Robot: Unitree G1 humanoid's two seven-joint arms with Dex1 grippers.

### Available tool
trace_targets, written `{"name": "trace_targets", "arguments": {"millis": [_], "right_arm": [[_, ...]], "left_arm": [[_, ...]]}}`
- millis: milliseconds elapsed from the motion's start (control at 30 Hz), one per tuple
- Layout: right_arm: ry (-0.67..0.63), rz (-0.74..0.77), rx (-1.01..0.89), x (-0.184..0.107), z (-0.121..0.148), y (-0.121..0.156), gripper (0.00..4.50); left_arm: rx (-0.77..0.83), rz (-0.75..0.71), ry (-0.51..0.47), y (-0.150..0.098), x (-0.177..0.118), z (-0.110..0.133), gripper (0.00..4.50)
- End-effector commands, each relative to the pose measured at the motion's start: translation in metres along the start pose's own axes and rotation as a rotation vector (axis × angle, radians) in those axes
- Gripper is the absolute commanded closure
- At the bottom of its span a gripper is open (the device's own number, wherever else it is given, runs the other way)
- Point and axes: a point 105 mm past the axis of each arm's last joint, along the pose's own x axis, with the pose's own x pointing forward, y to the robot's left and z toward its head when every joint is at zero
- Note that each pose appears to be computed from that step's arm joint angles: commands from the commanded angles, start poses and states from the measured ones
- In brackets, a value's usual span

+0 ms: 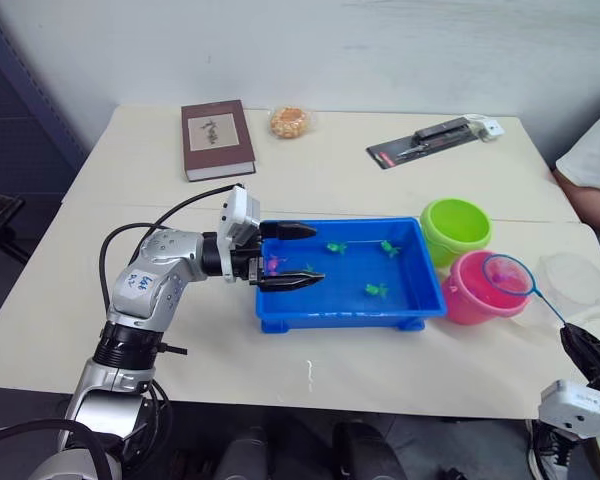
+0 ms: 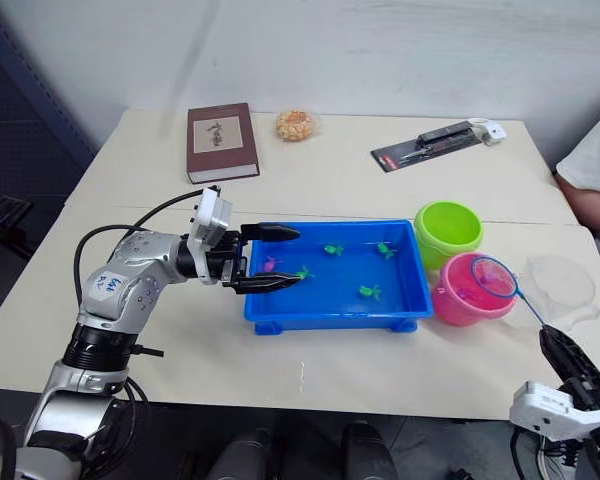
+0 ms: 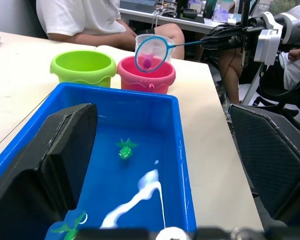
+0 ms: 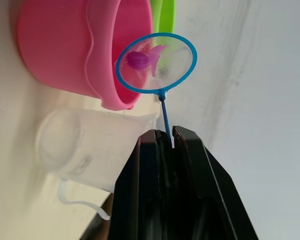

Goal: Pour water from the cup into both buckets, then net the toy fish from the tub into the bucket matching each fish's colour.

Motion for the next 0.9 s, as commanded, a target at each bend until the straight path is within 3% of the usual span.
{"name": "trace_targets", "arguments": {"millis": [33, 267, 467, 600, 733, 833, 900], "right_arm": [[0.013, -0.047, -0.048, -0.004, -0.006, -0.006, 4.50], [0.010, -0.101, -0.033, -0.001, 0.000, -0.015, 4.50], [-0.037, -0.043, -0.054, 0.002, 0.008, -0.008, 4.50], [0.054, -0.085, -0.054, -0.001, -0.010, -0.013, 4.50], [0.004, -0.069, -0.028, 0.001, 0.000, -0.009, 4.50], [0.041, -0.125, -0.007, 0.003, -0.005, -0.020, 4.50], [-0.030, -0.202, 0.171, 0.012, 0.005, -0.044, 4.50]], "left_arm": [[0.049, -0.015, -0.027, -0.004, 0.003, 0.012, 0.01], [0.042, -0.013, -0.032, -0.006, 0.003, 0.010, 0.01], [0.039, -0.013, -0.031, -0.006, 0.003, 0.009, 0.01], [0.044, -0.015, -0.029, -0.006, 0.003, 0.010, 0.01], [0.043, -0.015, -0.030, -0.007, 0.003, 0.009, 0.01], [0.045, -0.008, -0.031, -0.006, 0.002, 0.009, 0.01], [0.042, 0.011, -0.021, -0.004, -0.003, 0.006, 0.01]]}}
